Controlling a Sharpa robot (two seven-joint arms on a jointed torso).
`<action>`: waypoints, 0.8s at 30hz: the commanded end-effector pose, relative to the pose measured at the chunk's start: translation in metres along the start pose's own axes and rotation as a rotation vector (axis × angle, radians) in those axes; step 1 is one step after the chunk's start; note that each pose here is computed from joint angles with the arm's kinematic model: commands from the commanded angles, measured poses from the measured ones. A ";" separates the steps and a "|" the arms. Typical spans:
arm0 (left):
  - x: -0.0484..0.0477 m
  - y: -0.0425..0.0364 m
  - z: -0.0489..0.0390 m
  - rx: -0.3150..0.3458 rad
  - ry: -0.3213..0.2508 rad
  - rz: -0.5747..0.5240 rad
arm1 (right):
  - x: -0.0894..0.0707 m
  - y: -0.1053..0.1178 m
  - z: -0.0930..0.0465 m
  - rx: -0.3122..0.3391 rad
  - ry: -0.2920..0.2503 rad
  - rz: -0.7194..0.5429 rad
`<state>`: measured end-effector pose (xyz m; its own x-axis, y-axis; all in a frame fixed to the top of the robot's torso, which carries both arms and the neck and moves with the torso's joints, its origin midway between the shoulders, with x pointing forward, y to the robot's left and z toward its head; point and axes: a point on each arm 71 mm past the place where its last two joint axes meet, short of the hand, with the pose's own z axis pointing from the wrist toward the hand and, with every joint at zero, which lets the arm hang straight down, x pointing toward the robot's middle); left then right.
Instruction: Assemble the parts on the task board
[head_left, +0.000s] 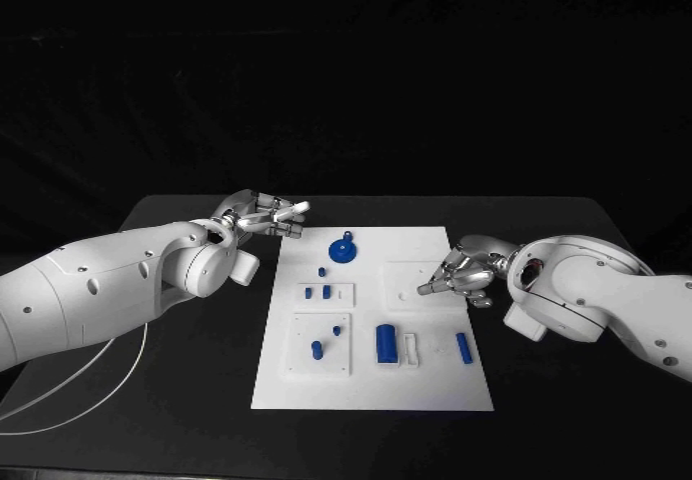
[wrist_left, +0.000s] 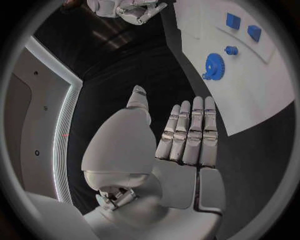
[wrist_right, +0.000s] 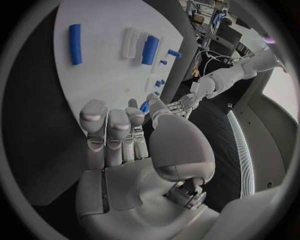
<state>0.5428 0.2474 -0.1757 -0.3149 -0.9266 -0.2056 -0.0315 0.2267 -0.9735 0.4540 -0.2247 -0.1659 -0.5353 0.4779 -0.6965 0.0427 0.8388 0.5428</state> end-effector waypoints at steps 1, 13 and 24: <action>0.0007 -0.0029 0.0001 0.039 -0.010 -0.008 | -0.001 -0.013 -0.004 0.049 0.096 -0.031; 0.0039 -0.0017 -0.0021 0.077 -0.008 -0.021 | 0.008 -0.059 -0.020 0.244 0.142 -0.128; 0.0055 -0.0005 -0.0037 0.083 -0.005 -0.031 | 0.036 -0.065 -0.018 0.275 0.189 -0.204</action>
<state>0.5382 0.2447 -0.1777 -0.3125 -0.9314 -0.1868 0.0176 0.1910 -0.9814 0.4192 -0.2651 -0.2142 -0.6883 0.3239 -0.6490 0.1450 0.9381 0.3144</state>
